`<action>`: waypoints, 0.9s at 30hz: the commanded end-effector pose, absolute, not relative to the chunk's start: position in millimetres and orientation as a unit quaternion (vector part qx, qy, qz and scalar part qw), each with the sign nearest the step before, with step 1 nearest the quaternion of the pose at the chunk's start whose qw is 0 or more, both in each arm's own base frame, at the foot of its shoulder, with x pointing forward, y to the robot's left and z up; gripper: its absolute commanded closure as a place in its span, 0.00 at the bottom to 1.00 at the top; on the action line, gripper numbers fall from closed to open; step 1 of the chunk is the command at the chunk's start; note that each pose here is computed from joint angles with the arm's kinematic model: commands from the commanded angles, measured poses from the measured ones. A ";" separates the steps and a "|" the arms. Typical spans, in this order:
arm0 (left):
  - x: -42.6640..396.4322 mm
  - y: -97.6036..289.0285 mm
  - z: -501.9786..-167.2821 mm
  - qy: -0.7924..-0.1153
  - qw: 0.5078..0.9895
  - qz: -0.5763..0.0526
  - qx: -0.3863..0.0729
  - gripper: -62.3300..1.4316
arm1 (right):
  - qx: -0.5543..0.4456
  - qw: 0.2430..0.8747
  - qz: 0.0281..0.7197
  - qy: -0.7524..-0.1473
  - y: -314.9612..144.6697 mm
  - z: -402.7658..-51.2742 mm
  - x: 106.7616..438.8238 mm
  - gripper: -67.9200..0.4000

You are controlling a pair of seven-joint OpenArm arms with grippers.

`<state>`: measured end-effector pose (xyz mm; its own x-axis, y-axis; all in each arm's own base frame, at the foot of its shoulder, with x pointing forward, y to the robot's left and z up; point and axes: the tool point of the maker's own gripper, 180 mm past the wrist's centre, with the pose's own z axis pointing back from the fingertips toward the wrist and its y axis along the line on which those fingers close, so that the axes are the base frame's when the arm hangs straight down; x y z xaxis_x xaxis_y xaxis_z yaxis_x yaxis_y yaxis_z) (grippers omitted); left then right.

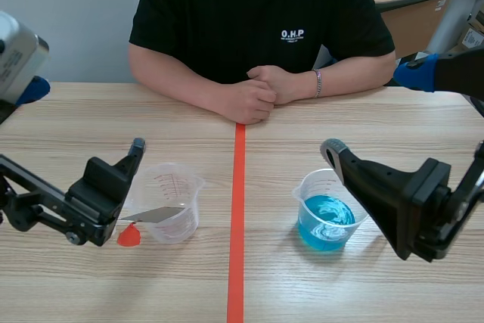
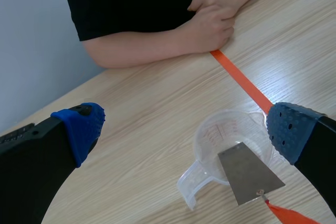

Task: Do the redox reaction experiment.
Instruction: 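Return to the home posture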

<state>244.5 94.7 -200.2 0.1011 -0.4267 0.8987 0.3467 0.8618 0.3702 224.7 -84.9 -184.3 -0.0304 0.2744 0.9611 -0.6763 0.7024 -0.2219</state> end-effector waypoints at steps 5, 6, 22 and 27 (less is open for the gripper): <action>247.5 88.3 -188.5 -0.640 0.724 -0.257 0.023 0.00 | 0.161 0.668 0.346 -0.638 -84.1 -176.7 227.4 0.00; 247.5 87.8 -187.7 -0.642 0.722 -0.257 0.022 0.00 | 0.161 0.668 0.346 -0.638 -84.1 -176.7 227.4 0.00; 246.9 86.2 -187.7 -0.642 0.727 -0.242 0.003 0.00 | 0.161 0.667 0.346 -0.639 -84.1 -176.0 227.8 0.00; 246.9 86.2 -187.7 -0.642 0.727 -0.242 0.003 0.00 | 0.161 0.667 0.347 -0.639 -84.1 -176.0 227.8 0.00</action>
